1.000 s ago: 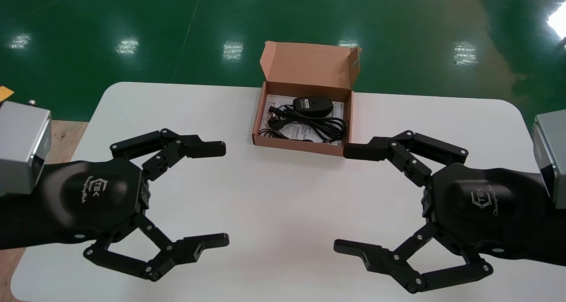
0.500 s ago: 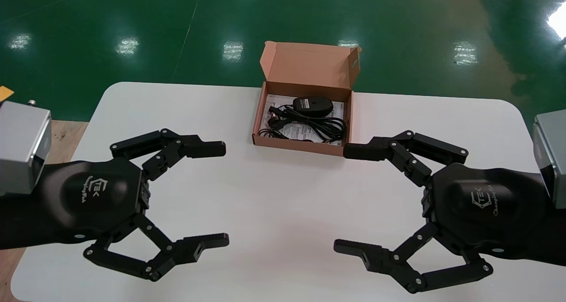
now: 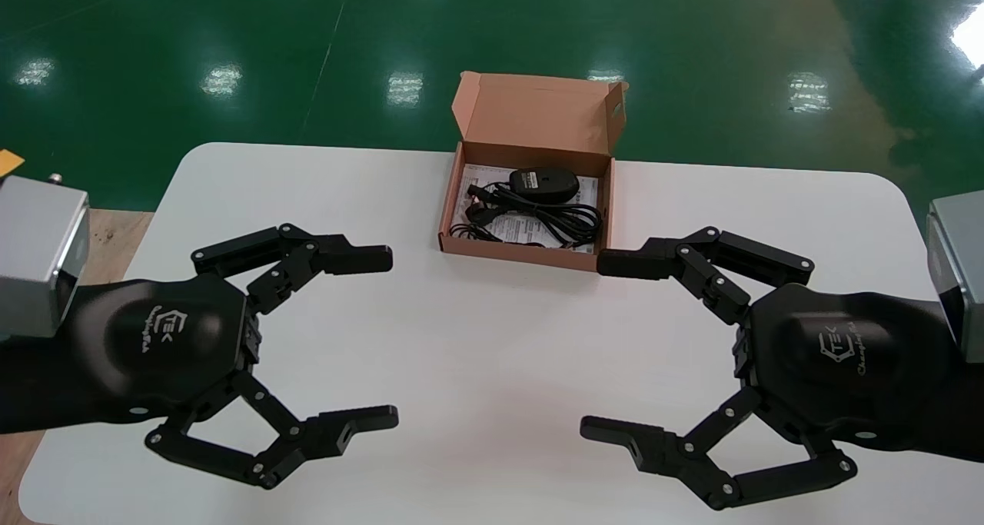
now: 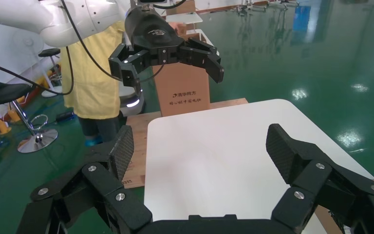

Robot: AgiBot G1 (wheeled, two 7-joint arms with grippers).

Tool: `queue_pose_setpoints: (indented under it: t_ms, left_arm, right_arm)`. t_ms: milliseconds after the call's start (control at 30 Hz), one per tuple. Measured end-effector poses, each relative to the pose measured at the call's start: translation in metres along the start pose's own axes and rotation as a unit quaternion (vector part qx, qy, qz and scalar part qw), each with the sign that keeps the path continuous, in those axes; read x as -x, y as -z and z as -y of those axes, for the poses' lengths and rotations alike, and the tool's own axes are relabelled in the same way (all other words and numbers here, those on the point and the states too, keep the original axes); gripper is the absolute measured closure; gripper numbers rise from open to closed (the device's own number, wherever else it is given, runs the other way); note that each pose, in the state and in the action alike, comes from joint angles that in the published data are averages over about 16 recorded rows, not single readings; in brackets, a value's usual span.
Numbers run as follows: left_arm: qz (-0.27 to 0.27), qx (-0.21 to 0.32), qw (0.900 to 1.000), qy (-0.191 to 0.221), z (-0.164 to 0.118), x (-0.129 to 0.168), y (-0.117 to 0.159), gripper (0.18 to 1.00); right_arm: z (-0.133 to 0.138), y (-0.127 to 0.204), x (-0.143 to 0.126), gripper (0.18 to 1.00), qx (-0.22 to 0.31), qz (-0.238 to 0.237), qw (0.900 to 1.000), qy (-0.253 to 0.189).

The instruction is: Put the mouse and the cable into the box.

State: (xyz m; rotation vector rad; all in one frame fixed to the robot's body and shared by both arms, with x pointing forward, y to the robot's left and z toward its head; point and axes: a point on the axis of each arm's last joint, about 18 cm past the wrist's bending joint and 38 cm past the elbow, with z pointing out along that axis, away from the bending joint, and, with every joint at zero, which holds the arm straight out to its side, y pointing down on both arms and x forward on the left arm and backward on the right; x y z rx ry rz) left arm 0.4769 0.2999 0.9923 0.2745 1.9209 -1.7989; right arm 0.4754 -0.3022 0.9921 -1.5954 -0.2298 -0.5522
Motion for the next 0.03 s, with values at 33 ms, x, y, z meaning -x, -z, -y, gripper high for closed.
queue_pose_setpoints:
  t_ms: [33]
  left_arm:
    - [0.0, 0.0, 1.0, 0.0, 0.0, 0.0, 0.0, 0.183]
  right_arm:
    - [0.0, 0.0, 0.0, 0.178, 0.0, 0.0, 1.0, 0.0]
